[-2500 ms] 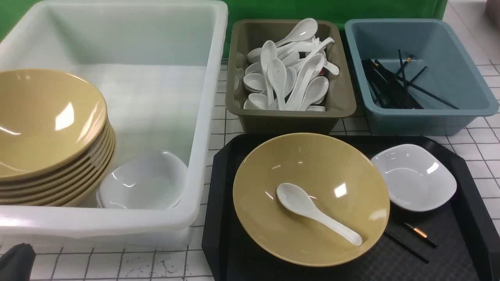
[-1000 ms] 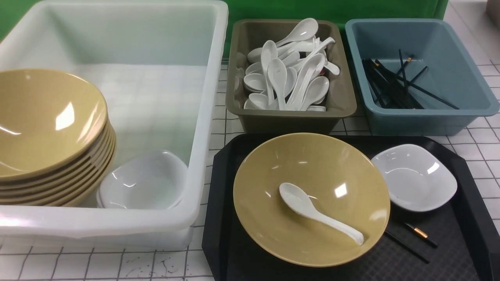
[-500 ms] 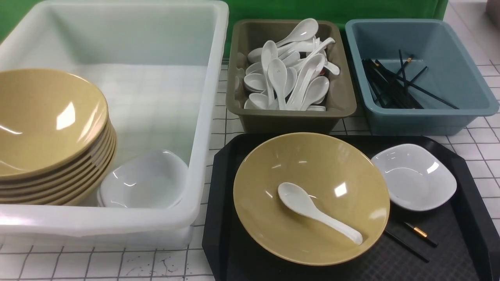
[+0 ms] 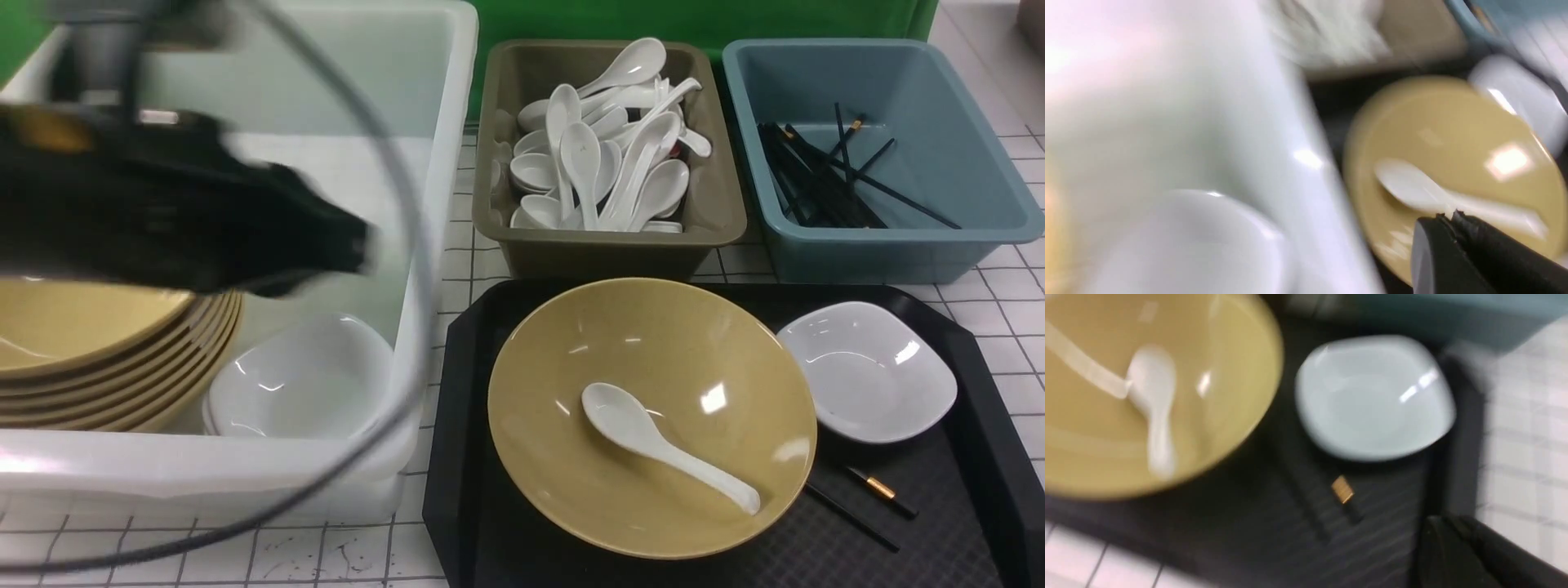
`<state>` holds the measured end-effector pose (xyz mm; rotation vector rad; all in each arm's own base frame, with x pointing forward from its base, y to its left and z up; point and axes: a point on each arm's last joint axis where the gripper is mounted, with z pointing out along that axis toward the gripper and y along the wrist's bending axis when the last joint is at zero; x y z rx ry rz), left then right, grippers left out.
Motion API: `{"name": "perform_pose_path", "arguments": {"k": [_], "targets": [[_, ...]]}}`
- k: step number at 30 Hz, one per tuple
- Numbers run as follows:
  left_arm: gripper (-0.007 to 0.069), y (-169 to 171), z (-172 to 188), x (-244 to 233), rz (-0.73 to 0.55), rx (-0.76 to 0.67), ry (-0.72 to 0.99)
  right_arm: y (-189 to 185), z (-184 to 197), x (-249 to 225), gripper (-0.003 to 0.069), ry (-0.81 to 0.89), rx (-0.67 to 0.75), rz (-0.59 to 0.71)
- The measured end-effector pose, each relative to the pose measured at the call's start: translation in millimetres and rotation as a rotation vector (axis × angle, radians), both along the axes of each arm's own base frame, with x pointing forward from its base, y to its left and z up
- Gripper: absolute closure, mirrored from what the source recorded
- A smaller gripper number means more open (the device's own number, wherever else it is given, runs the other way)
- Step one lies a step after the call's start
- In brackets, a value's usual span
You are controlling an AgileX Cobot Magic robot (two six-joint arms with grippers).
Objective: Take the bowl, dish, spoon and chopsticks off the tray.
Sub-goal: Use the left arm to grab the soup spoon in the middle
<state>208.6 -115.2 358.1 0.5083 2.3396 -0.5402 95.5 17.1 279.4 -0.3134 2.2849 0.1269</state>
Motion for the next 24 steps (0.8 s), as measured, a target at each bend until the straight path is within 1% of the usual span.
{"name": "perform_pose_path", "arguments": {"k": [1,2,6,8,10,11,13,14,15,18,20,24], "targets": [[0.0632,-20.8,-2.7,8.8,-0.086,0.028,0.047,1.8,-9.7,2.8,0.0623,0.036,0.003,0.027],[0.0631,-37.6,-8.2,16.6,-0.145,0.06,0.086,3.1,-16.7,4.0,0.0623,0.05,0.018,0.032],[0.061,-89.1,-30.1,41.7,-0.279,0.185,0.161,4.5,-35.3,4.7,0.0623,0.057,0.059,0.015],[0.0574,-111.3,-41.8,51.9,-0.326,0.239,0.188,4.4,-40.5,5.4,0.0623,0.048,0.071,0.002],[0.0501,-133.2,-57.0,64.2,-0.361,0.291,0.229,4.5,-42.0,6.1,0.0623,0.038,0.081,-0.006],[0.0449,-141.5,-67.9,71.2,-0.367,0.318,0.263,4.6,-42.0,6.3,0.0623,0.034,0.084,-0.008],[0.0411,-146.8,-72.4,76.7,-0.365,0.329,0.278,4.8,-41.7,6.6,0.0623,0.031,0.087,-0.007],[0.0343,-153.7,-84.5,85.7,-0.361,0.359,0.314,5.6,-41.6,6.8,0.0623,0.025,0.09,-0.002],[0.0296,-158.0,-93.8,92.3,-0.353,0.381,0.338,6.4,-41.6,6.8,0.0623,0.023,0.091,0.004],[0.0197,-166.9,-122.3,107.9,-0.323,0.446,0.403,10.2,-41.1,6.6,0.0623,0.013,0.093,0.039],[0.0166,-171.9,-140.7,117.3,-0.294,0.483,0.44,12.5,-41.0,6.0,0.0622,0.01,0.087,0.067],[0.0174,-175.9,-158.7,124.2,-0.261,0.508,0.48,14.6,-40.9,5.4,0.0622,0.01,0.085,0.09]]}}
